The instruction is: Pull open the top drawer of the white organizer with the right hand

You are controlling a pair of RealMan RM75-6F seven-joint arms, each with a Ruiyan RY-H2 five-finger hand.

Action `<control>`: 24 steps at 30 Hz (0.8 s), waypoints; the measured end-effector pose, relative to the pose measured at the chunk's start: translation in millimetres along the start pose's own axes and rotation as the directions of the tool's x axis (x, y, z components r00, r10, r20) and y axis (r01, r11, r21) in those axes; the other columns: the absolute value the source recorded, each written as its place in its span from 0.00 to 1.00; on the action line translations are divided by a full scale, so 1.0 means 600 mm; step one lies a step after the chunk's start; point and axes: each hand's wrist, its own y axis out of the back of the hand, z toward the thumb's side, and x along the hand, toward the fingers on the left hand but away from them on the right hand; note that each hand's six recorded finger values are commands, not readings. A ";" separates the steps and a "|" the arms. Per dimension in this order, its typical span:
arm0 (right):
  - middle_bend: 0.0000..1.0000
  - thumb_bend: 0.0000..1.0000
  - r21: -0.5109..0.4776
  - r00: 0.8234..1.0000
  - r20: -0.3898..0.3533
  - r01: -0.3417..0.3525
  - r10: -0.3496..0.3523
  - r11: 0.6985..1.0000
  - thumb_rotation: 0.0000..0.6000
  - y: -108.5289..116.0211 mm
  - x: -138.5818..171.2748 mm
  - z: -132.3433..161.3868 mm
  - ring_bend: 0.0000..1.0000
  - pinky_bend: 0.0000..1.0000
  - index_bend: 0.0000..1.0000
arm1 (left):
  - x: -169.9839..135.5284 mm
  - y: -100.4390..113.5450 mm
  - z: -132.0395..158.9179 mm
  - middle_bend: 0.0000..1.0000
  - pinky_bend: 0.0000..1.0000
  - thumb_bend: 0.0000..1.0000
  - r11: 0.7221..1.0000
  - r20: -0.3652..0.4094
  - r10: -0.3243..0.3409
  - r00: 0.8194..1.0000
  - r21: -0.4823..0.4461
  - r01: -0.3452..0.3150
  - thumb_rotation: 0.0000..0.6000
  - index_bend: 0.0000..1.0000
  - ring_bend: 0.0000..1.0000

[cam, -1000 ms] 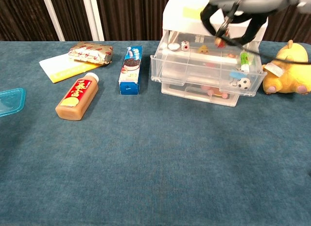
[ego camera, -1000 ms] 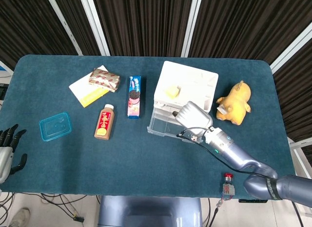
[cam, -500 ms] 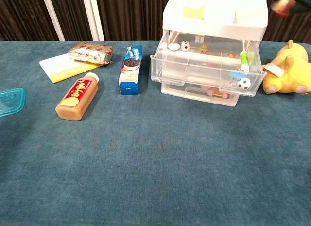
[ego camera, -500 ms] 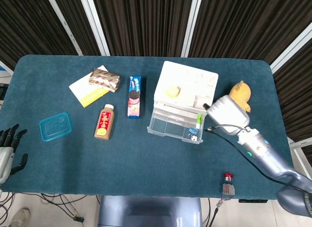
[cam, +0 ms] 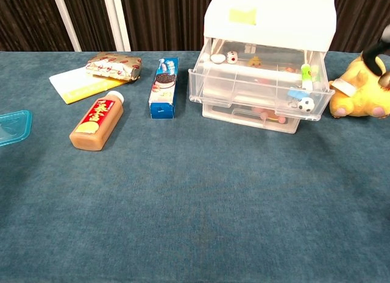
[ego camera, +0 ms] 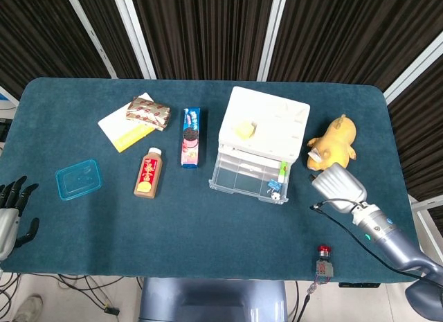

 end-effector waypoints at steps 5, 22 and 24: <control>0.95 0.38 -0.025 1.000 -0.015 -0.004 0.003 1.000 1.00 -0.024 -0.008 0.031 1.00 1.00 0.59 | 0.000 0.000 -0.001 0.00 0.00 0.44 1.000 0.000 -0.002 1.000 0.001 0.002 1.00 0.11 0.00; 0.95 0.38 -0.093 0.996 -0.084 -0.007 0.000 0.996 1.00 -0.080 -0.046 0.148 1.00 1.00 0.60 | 0.001 -0.001 -0.001 0.00 0.00 0.44 1.000 0.000 -0.003 1.000 0.001 0.003 1.00 0.11 0.00; 0.95 0.38 -0.099 0.996 -0.084 -0.003 -0.005 0.995 1.00 -0.080 -0.052 0.156 1.00 1.00 0.60 | 0.001 -0.002 0.000 0.00 0.00 0.44 1.000 0.001 -0.004 1.000 0.001 0.004 1.00 0.11 0.00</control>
